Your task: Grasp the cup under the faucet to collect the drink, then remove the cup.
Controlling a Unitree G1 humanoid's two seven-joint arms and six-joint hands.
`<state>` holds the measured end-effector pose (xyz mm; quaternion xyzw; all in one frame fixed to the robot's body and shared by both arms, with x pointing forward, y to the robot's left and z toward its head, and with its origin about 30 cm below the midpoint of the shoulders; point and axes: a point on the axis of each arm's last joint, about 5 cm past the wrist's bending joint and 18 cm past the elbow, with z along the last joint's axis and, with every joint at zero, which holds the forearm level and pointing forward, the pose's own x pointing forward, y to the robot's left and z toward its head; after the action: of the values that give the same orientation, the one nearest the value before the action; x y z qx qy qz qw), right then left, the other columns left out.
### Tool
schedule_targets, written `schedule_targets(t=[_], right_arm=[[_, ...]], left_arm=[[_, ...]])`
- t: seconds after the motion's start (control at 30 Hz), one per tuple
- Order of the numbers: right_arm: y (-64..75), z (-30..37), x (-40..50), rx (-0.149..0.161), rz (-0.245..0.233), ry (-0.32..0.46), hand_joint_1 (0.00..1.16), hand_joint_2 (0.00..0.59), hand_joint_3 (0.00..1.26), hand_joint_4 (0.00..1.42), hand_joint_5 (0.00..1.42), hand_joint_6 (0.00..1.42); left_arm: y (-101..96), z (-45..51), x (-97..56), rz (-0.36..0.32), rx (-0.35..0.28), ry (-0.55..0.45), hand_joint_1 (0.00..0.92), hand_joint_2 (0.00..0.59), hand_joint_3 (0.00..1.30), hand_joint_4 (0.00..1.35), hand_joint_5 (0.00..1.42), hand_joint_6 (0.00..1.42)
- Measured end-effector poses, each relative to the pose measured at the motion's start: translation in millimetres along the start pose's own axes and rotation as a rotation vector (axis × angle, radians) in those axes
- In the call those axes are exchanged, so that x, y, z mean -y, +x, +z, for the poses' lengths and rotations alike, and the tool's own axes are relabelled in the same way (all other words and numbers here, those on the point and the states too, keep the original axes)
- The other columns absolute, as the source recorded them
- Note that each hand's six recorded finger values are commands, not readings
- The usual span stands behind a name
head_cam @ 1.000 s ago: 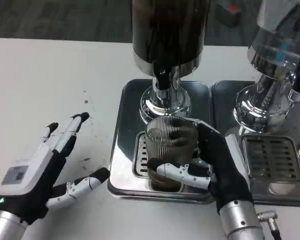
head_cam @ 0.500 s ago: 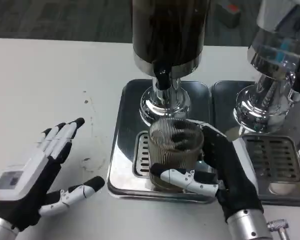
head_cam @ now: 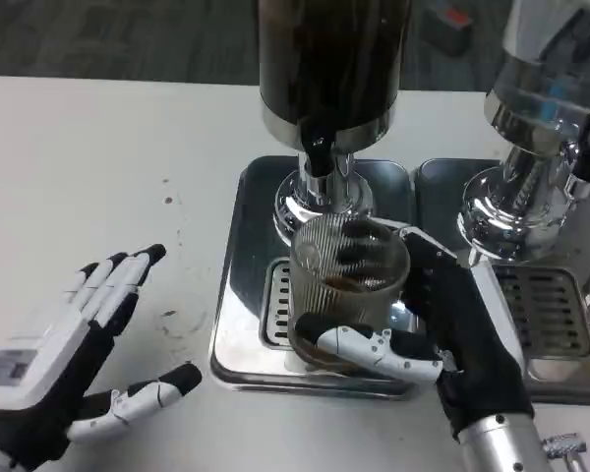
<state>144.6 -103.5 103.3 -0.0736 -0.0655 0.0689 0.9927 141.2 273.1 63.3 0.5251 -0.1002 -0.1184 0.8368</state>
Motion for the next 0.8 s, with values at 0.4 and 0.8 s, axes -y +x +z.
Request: schedule_targets(t=[0.4,0.8], right_arm=[[-3.6,8.2,7.7,0.032,0.093,-0.019,0.98,0.218,0.45,0.57,0.68,0.97],[-11.1,13.7,16.8,0.022,0.126,-0.013,0.97,0.226,0.45,0.57,0.69,0.98]], left_arm=[[-16.2,8.4,-2.0,-0.003,-0.006,0.011,0.000,0.160,0.00,0.00,0.00,0.00],[-22.7,15.0,-4.2,0.015,-0.014,0.018,0.000,0.160,0.00,0.00,0.00,0.00]])
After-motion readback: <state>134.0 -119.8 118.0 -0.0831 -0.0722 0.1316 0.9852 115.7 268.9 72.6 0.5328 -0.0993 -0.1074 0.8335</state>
